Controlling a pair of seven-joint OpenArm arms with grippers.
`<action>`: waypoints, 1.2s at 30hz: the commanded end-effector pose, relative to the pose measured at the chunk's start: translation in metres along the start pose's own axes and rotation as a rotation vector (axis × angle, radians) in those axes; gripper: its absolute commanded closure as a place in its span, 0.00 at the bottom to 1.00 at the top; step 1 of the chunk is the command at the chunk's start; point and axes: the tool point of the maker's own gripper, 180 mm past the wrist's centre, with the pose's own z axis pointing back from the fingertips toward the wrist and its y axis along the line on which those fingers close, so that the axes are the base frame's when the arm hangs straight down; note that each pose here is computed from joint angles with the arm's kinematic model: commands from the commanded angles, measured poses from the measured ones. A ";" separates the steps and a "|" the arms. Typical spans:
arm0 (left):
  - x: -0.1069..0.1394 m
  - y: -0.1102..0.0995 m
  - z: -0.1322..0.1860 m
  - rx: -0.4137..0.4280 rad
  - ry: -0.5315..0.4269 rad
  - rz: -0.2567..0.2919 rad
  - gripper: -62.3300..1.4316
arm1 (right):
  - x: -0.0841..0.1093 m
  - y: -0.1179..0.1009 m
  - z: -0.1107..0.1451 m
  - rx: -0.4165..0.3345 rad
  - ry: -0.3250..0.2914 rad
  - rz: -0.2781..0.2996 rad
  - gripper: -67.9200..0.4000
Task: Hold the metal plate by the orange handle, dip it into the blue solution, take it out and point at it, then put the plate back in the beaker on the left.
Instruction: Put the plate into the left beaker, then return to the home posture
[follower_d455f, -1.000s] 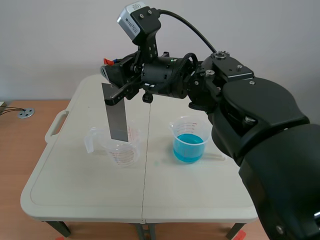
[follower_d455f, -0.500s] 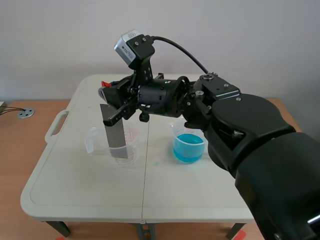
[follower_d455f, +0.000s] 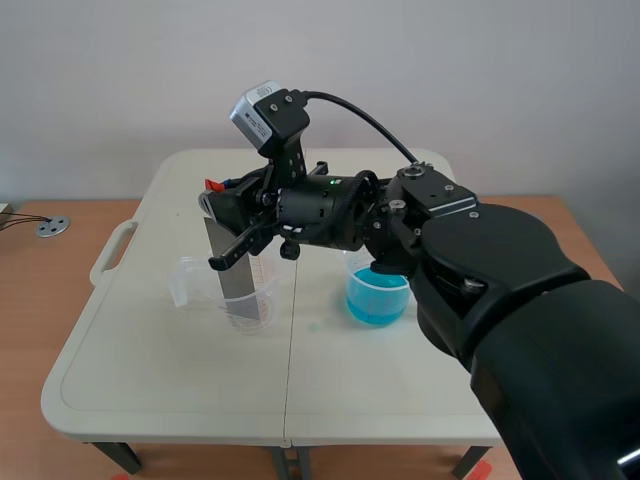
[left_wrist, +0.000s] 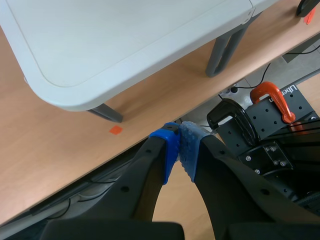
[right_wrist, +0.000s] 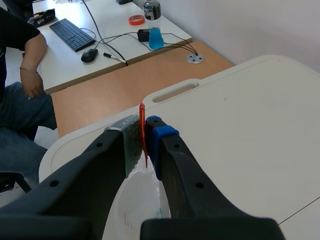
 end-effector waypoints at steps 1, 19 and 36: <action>0.007 0.000 -0.001 0.003 -0.028 0.004 0.96 | 0.005 0.001 -0.001 0.009 -0.006 0.017 0.97; 0.009 0.001 -0.001 0.004 -0.038 -0.008 0.00 | 0.009 -0.021 0.002 -0.095 -0.021 0.016 0.13; 0.000 0.002 -0.003 0.008 0.018 -0.010 0.00 | 0.041 -0.063 0.033 -0.232 -0.090 0.007 0.02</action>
